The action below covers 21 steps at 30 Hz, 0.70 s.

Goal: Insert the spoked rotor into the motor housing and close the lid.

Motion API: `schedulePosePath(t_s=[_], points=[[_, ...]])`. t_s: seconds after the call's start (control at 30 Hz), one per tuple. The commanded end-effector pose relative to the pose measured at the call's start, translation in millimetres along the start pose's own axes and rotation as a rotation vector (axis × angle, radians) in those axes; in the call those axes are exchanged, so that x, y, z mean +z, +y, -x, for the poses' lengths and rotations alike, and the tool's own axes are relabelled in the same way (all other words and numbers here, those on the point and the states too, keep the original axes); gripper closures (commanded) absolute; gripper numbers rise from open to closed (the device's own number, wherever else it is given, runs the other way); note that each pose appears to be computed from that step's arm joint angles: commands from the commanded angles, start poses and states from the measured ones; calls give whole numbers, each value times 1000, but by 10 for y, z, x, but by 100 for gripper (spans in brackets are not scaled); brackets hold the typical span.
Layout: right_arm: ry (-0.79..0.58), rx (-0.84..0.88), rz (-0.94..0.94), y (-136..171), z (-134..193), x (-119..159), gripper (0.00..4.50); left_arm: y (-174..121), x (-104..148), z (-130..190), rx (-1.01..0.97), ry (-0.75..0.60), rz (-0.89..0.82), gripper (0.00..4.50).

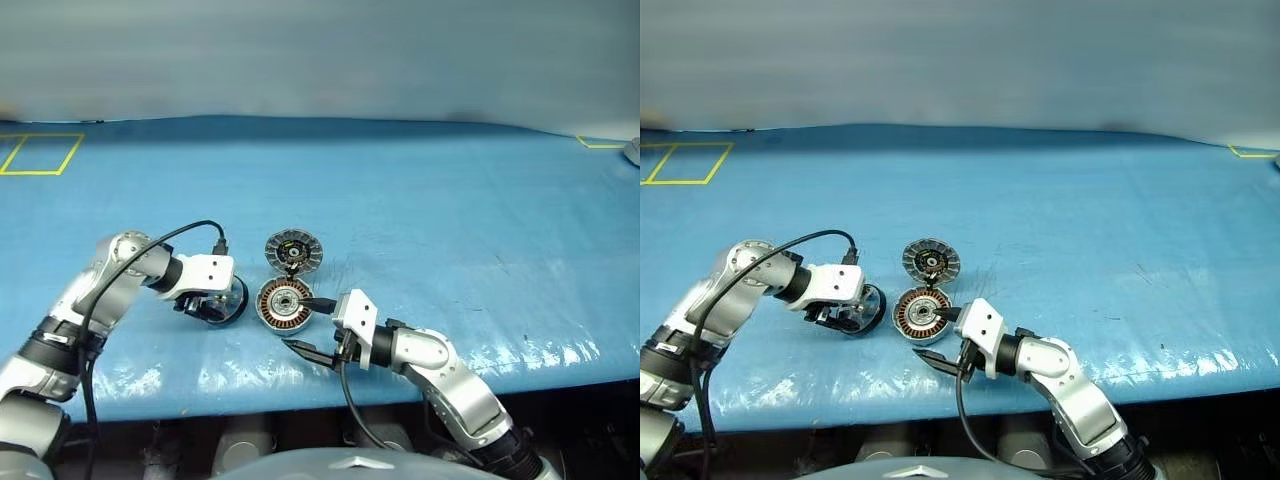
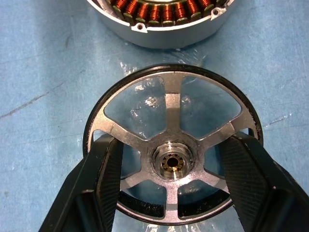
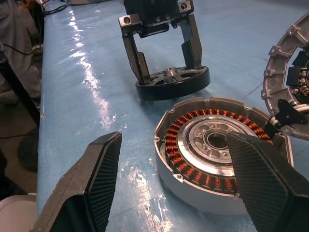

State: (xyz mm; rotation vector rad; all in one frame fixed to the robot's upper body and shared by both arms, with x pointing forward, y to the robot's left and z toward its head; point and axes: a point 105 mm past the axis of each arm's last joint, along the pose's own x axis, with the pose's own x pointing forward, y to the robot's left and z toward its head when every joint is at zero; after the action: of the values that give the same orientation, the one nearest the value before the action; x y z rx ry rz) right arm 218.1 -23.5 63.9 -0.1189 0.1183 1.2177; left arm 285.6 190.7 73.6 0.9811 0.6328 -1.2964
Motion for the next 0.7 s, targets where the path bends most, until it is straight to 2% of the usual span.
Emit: schedulePosePath(t_s=[0.03, 0.2, 0.33, 0.47, 0.7], points=[[-33, 21, 36, 5, -5, 99, 88, 9, 49, 68, 60, -42, 20, 178], [-31, 21, 44, -11, 1, 105, 88, -61, 290, 183, 118, -233, 51, 178], [-101, -15, -4, -54, 44, 228, 88, -143, 483, 356, 170, -466, 180, 178], [-140, -48, -33, -120, 143, 330, 88, -265, 650, 325, 159, -603, 246, 178], [-143, -60, -56, -163, 312, 429, 88, -165, 818, 2, 138, -669, 316, 178]])
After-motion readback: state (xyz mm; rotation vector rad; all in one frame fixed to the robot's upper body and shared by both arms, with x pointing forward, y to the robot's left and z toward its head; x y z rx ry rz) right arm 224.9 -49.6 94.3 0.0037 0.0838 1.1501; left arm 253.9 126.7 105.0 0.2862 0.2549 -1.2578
